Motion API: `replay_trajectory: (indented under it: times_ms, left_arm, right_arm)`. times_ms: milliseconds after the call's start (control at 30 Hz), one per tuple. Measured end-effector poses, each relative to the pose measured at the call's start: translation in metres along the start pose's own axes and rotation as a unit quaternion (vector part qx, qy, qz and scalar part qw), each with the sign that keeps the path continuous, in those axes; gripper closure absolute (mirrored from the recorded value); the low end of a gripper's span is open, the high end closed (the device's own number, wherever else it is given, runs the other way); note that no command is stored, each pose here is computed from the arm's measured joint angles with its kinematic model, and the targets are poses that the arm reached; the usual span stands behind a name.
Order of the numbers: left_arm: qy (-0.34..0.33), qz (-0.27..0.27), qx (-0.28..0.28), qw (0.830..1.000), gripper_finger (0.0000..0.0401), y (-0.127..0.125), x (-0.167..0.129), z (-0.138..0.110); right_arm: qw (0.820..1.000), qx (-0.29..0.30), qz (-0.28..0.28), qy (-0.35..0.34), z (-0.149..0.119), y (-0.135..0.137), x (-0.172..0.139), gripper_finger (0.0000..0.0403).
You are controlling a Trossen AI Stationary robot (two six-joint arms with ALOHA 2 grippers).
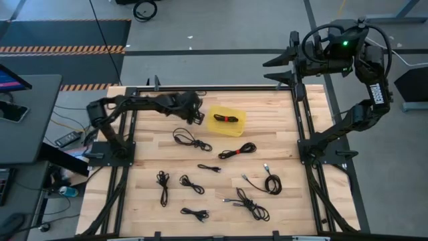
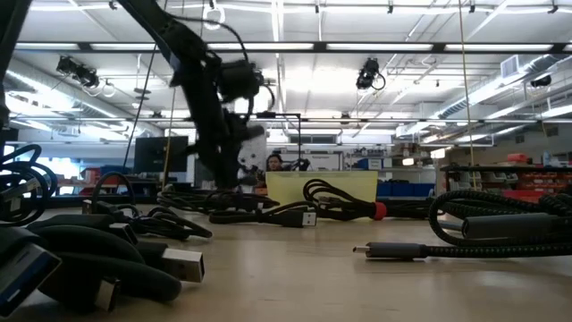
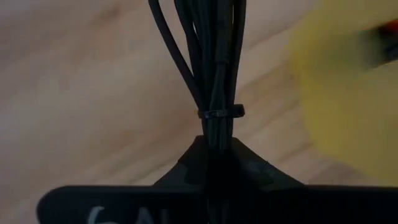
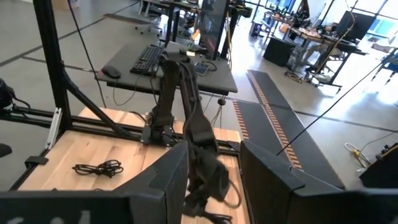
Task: Pick and place USB-C Cables
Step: Put the black charger cable into the yellow bin
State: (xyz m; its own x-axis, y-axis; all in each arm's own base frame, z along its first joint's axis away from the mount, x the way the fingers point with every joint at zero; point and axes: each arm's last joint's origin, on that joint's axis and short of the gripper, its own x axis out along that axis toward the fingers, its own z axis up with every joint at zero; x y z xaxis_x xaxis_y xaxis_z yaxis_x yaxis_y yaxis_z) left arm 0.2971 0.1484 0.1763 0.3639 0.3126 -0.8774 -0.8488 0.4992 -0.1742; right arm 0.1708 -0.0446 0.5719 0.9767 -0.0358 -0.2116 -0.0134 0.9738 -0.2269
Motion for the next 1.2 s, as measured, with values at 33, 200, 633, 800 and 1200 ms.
replay_trajectory:
  times_ms: [33, 200, 633, 800, 1200]
  left_arm:
    - [-0.015, -0.010, 0.007, 1.000, 0.0363, -0.001, -0.009, 0.003]
    - [-0.095, -0.062, 0.129, 0.985, 0.0363, -0.012, -0.060, 0.009]
    - [-0.073, -0.123, 0.435, 0.889, 0.0363, -0.063, -0.128, 0.062]
    - [0.002, -0.163, 0.522, 0.837, 0.0363, -0.082, -0.106, 0.075]
    - [0.084, -0.182, 0.610, 0.767, 0.0363, -0.099, -0.026, 0.073]
  right_arm:
    - [1.000, 0.000, 0.000, 0.000, 0.000, 0.000, 0.000, 0.0251]
    - [1.000, 0.000, -0.017, 0.005, 0.000, -0.001, 0.000, 0.0251]
    - [0.999, 0.031, -0.038, 0.005, 0.000, -0.002, 0.000, 0.0251]
    - [0.998, 0.049, -0.039, 0.004, 0.000, -0.002, 0.000, 0.0251]
    - [0.998, 0.056, -0.036, 0.000, 0.001, -0.002, 0.000, 0.0251]
